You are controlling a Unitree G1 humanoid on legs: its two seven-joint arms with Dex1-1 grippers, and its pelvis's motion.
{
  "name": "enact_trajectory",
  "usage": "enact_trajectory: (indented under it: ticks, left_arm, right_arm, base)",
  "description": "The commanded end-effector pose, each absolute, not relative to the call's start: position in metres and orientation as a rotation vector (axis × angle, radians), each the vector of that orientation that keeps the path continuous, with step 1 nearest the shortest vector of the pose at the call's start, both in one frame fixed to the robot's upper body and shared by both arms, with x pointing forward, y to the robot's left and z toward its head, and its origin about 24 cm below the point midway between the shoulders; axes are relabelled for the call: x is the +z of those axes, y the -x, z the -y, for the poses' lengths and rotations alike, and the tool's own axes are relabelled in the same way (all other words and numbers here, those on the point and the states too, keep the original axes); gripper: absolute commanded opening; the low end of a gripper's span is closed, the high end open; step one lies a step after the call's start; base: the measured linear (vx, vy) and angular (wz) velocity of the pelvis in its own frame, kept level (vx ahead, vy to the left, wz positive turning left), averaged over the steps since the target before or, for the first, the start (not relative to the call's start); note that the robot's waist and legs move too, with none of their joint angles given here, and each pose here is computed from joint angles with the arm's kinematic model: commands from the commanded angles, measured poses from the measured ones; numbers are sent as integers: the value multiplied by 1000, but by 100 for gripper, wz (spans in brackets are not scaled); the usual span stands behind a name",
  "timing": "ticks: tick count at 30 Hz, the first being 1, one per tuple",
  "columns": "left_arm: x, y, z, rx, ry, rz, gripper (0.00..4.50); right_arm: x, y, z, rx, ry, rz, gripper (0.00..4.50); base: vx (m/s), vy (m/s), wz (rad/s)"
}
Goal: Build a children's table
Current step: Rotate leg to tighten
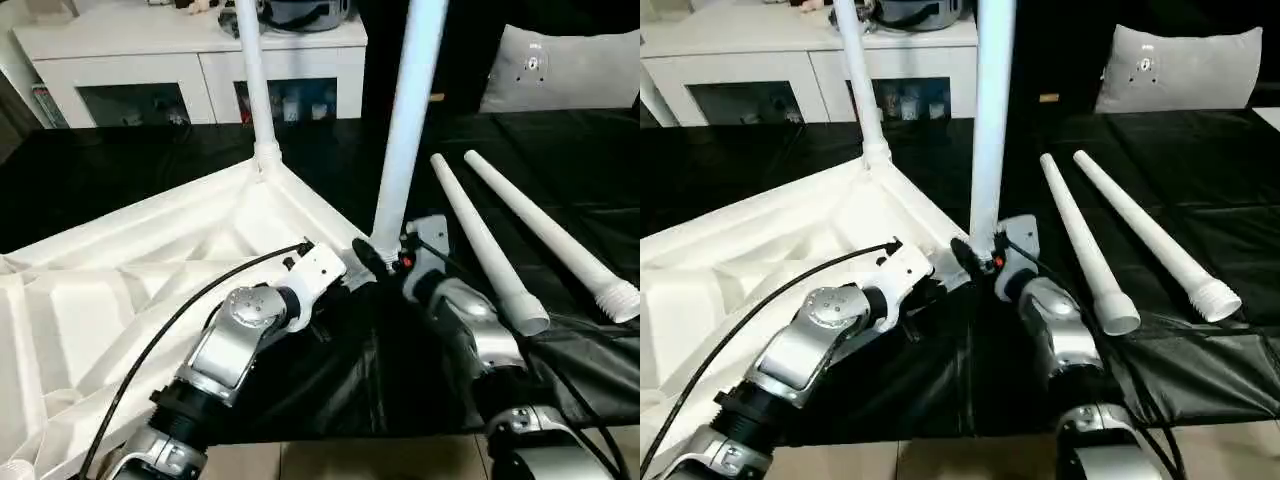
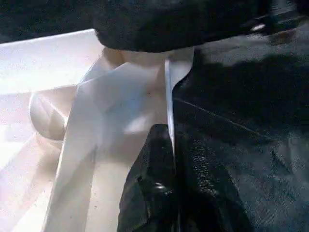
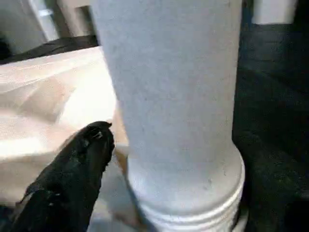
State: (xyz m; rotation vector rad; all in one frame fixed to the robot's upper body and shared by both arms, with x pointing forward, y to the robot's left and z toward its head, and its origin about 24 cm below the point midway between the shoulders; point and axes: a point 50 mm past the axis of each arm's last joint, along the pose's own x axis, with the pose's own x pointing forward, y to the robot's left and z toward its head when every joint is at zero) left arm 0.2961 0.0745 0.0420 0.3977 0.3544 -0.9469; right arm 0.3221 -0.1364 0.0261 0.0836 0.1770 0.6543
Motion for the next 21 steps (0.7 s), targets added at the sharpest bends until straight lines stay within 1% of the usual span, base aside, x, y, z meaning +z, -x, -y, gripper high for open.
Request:
enact_trajectory:
  ticks: [1, 2, 5, 8, 10, 12, 14, 15, 16, 17, 19, 21]
  left_arm:
    - [29, -290, -80, -1018, -428, -403, 0]
    - [27, -289, -83, -1044, -443, -407, 0]
    - [24, -285, -92, -1134, -486, -420, 0]
    - [23, -281, -98, -1213, -525, -425, 0]
    - [24, -278, -103, -1313, -538, -418, 0]
    - [24, -277, -104, -1328, -540, -416, 0]
    - [25, -275, -107, -1379, -552, -418, 0]
    - [26, -273, -112, -1450, -575, -425, 0]
    - [26, -271, -115, -1487, -587, -436, 0]
    - [26, -271, -115, -1498, -591, -440, 0]
    - [27, -269, -117, -1534, -604, -443, 0]
    - [27, -269, -117, -1548, -606, -443, 0]
  right_arm:
    - [33, -317, 136, 769, -58, -146, 434]
    - [35, -315, 143, 800, -38, -144, 443]
    - [40, -310, 159, 888, 24, -154, 443]
    - [44, -306, 168, 974, 62, -168, 443]
    - [49, -300, 172, 1095, 129, -188, 443]
    - [49, -299, 172, 1114, 138, -191, 443]
    - [51, -297, 172, 1168, 150, -198, 443]
    - [52, -293, 171, 1254, 172, -219, 443]
    - [52, -290, 170, 1304, 175, -241, 443]
    - [51, -289, 170, 1319, 175, -249, 426]
    - [50, -287, 167, 1365, 168, -270, 407]
    - [50, -286, 165, 1385, 160, -281, 404]
  base:
    - [0, 0, 0]
    - [0, 0, 0]
    - [0, 0, 0]
    - [0, 0, 0]
    - [0, 0, 0]
    - [0, 0, 0]
    - [0, 0, 0]
    - [0, 0, 0]
    - [0, 0, 0]
    - [0, 0, 0]
    - [0, 0, 0]
    - [0, 0, 0]
